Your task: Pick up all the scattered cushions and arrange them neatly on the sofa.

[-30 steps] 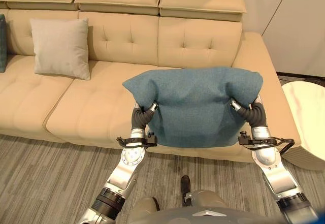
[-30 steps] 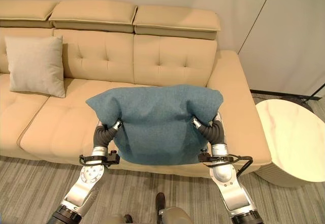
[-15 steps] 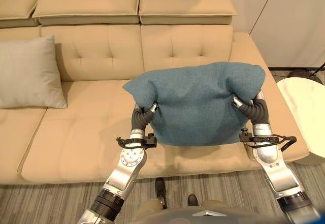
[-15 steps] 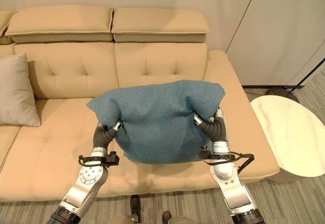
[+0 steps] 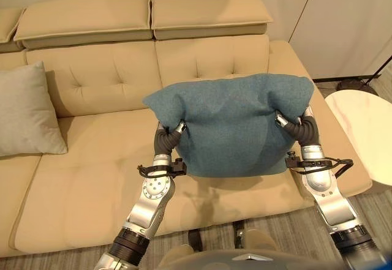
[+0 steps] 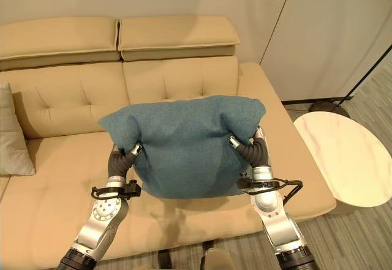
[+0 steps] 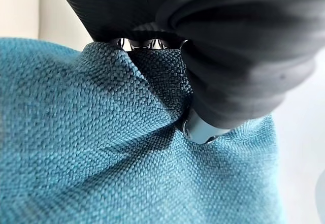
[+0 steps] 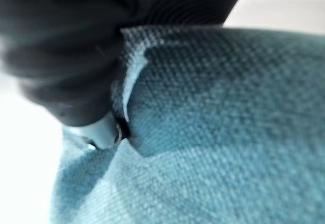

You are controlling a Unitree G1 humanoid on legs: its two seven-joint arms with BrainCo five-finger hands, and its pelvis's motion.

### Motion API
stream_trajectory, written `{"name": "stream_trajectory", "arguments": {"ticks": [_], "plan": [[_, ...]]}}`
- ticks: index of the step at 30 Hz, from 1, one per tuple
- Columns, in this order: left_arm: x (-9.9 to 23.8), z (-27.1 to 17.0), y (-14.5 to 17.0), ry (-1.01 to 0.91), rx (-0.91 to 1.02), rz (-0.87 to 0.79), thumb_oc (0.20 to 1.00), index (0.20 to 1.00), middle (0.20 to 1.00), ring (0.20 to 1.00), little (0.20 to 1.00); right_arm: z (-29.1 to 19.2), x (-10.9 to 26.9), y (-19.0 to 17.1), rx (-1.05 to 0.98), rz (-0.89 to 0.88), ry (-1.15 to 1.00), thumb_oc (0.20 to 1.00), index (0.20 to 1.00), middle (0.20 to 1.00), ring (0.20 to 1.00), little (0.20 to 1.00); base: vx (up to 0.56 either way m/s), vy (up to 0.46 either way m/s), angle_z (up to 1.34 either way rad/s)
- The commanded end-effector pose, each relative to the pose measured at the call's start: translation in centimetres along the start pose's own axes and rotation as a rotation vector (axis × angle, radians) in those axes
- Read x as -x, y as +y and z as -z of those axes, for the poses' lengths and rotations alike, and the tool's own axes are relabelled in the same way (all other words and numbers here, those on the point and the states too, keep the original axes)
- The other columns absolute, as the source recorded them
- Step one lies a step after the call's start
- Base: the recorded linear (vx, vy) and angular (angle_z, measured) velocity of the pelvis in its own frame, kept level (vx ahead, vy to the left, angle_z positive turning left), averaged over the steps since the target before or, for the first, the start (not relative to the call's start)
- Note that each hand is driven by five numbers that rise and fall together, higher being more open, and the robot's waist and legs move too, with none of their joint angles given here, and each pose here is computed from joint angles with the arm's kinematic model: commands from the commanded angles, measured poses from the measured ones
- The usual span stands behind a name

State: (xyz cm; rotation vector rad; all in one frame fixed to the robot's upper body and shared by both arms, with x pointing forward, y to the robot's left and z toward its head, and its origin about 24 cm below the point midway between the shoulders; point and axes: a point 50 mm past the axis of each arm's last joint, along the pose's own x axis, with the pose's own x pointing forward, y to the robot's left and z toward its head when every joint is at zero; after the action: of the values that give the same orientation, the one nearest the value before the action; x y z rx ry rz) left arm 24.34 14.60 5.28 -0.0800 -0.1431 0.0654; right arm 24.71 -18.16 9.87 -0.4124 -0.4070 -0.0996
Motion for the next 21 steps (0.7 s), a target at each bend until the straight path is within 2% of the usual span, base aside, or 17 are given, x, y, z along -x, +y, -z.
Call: {"name": "stream_trajectory", "arguments": {"ticks": [1,13,21], "plan": [[-1.3,-5.1,-1.9,-0.266,0.102,0.107,0.200,0.200,0.200,0.200,0.200,-4.3,-2.0,-1.8,-0.066,0.104,-0.256,0.200,0.200,0.200,0.200,0.200,0.05,-0.041,0.59],[-1.3,-5.4,-1.4,-0.288,0.057,0.084,0.200,0.200,0.200,0.200,0.200,-3.5,-1.9,-1.4,-0.087,0.089,-0.208,0.200,0.200,0.200,0.200,0.200,0.11,0.044,-0.15],[-2.0,-6.4,-1.0,-0.338,0.002,0.063,0.200,0.200,0.200,0.200,0.200,-4.1,-3.2,-0.7,-0.084,0.075,-0.238,0.200,0.200,0.200,0.200,0.200,0.09,0.059,0.06]]}}
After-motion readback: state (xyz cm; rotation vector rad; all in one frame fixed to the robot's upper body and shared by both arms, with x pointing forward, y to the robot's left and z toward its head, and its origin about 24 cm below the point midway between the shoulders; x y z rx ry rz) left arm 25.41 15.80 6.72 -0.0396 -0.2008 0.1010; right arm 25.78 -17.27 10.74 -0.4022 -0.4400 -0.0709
